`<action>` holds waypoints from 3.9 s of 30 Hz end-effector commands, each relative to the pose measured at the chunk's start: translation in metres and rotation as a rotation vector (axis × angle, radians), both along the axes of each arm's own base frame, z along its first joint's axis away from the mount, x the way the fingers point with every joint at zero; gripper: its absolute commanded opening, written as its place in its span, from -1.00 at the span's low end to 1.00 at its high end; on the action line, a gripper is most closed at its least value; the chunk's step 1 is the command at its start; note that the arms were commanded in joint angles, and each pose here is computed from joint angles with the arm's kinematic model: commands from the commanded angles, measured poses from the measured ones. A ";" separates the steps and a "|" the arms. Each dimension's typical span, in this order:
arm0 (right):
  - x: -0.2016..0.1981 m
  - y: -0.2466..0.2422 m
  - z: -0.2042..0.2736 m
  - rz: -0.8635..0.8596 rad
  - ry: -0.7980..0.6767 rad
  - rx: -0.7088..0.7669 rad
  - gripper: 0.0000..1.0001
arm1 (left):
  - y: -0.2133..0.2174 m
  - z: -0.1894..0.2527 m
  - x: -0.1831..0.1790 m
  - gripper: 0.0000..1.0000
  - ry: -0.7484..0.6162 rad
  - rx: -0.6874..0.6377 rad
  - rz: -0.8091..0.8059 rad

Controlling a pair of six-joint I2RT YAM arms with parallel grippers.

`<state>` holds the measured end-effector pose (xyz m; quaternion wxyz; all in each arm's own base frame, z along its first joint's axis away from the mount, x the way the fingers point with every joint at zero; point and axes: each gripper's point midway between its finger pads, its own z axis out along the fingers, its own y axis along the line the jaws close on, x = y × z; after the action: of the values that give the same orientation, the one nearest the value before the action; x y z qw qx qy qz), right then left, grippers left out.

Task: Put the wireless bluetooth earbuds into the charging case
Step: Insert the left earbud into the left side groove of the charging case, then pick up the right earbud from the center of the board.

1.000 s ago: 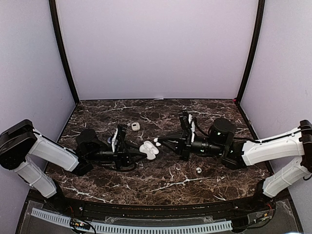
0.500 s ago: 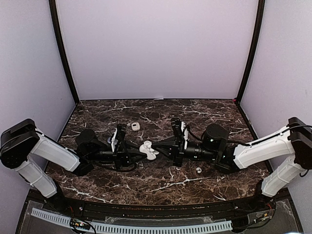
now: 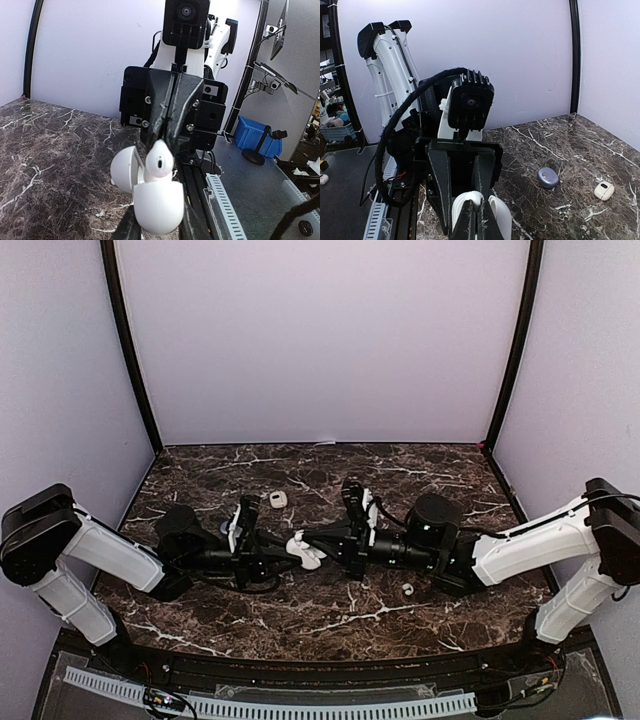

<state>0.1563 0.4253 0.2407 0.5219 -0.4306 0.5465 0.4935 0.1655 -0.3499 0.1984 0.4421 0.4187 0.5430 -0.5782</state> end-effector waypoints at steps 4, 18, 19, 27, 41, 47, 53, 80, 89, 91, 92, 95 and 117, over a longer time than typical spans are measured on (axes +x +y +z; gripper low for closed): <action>-0.002 0.009 0.001 -0.026 -0.062 -0.030 -1.00 | -0.001 0.013 -0.007 -0.70 -0.048 -0.027 -0.030; -0.004 -0.003 -0.007 -0.049 -0.067 -0.065 -1.00 | 0.001 0.018 -0.008 -0.70 -0.062 -0.045 -0.025; -0.004 -0.004 -0.008 -0.051 -0.066 -0.066 -1.00 | 0.001 0.018 -0.008 -0.70 -0.065 -0.045 -0.026; -0.004 -0.008 -0.007 -0.063 -0.069 -0.062 -1.00 | 0.001 0.018 -0.008 -0.70 -0.068 -0.045 -0.022; -0.005 0.004 -0.016 -0.036 -0.057 -0.090 -1.00 | -0.001 0.018 -0.008 -0.71 -0.077 -0.026 -0.031; -0.010 0.008 -0.021 -0.026 -0.055 -0.103 -1.00 | 0.000 0.017 -0.008 -0.70 -0.077 -0.025 -0.022; -0.014 0.013 -0.028 -0.022 -0.058 -0.122 -0.97 | 0.001 0.017 -0.009 -0.71 -0.080 -0.028 -0.015; 0.007 -0.036 0.012 -0.214 -0.064 -0.115 -0.27 | 0.005 0.006 -0.008 -0.71 -0.066 -0.007 0.004; 0.042 -0.091 -0.047 -0.425 0.219 -0.373 -0.40 | 0.008 -0.006 -0.001 -0.70 -0.067 0.046 0.062; 0.042 -0.113 -0.068 -0.485 0.324 -0.439 -0.44 | 0.010 -0.009 -0.001 -0.71 -0.067 0.055 0.069; 0.042 -0.123 -0.075 -0.514 0.369 -0.457 -0.44 | 0.011 -0.009 -0.001 -0.70 -0.069 0.056 0.072; 0.039 -0.147 -0.098 -0.585 0.490 -0.507 -0.44 | 0.012 -0.011 -0.001 -0.71 -0.066 0.056 0.075; 0.059 -0.228 -0.183 -0.733 0.956 -0.572 -0.54 | 0.019 -0.018 -0.003 -0.71 -0.060 0.050 0.071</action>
<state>0.2156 0.1972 0.0624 0.2391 -0.0736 0.9368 0.2443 0.1634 -0.3352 0.1722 0.4499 0.4263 0.5751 -0.5340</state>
